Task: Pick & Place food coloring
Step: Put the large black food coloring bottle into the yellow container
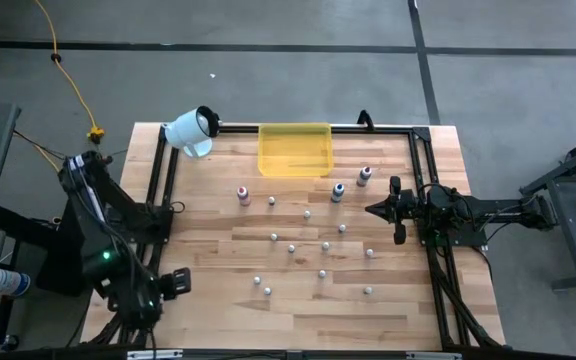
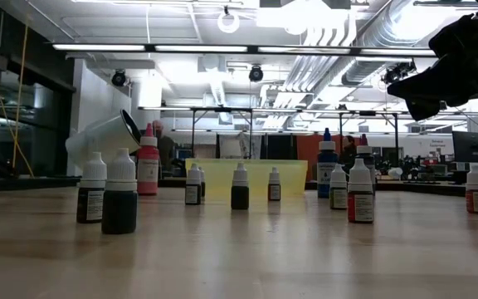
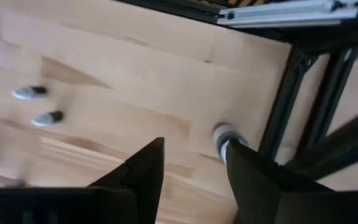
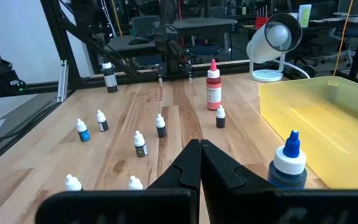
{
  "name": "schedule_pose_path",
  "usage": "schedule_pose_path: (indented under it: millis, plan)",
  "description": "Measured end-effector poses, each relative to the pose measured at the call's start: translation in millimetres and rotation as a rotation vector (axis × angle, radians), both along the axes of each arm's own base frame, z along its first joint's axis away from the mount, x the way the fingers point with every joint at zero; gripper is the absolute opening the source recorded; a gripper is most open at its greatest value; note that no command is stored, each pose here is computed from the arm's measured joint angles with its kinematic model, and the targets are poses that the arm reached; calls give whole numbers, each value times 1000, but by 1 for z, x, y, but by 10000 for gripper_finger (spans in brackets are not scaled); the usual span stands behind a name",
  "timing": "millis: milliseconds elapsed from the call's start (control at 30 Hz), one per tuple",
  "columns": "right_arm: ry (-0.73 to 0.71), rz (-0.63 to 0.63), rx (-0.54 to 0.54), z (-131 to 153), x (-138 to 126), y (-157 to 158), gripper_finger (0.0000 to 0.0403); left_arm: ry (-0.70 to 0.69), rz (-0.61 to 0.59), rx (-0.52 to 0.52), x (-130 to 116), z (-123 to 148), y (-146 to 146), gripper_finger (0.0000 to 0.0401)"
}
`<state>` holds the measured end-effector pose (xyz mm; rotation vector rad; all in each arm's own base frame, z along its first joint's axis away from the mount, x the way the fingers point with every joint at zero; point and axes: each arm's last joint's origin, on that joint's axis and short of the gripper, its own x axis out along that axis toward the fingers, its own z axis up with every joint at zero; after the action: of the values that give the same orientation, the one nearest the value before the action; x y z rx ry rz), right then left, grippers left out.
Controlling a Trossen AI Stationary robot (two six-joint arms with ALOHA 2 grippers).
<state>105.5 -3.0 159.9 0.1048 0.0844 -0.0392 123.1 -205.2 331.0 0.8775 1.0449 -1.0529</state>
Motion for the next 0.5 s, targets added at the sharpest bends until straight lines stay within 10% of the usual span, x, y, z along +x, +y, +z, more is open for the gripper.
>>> schedule_pose_path:
  millis: [500]
  plan:
    - [0, 0, 0, 0, 0, 0, 0, 120, 162, 76, -23, -27, -17, 161]
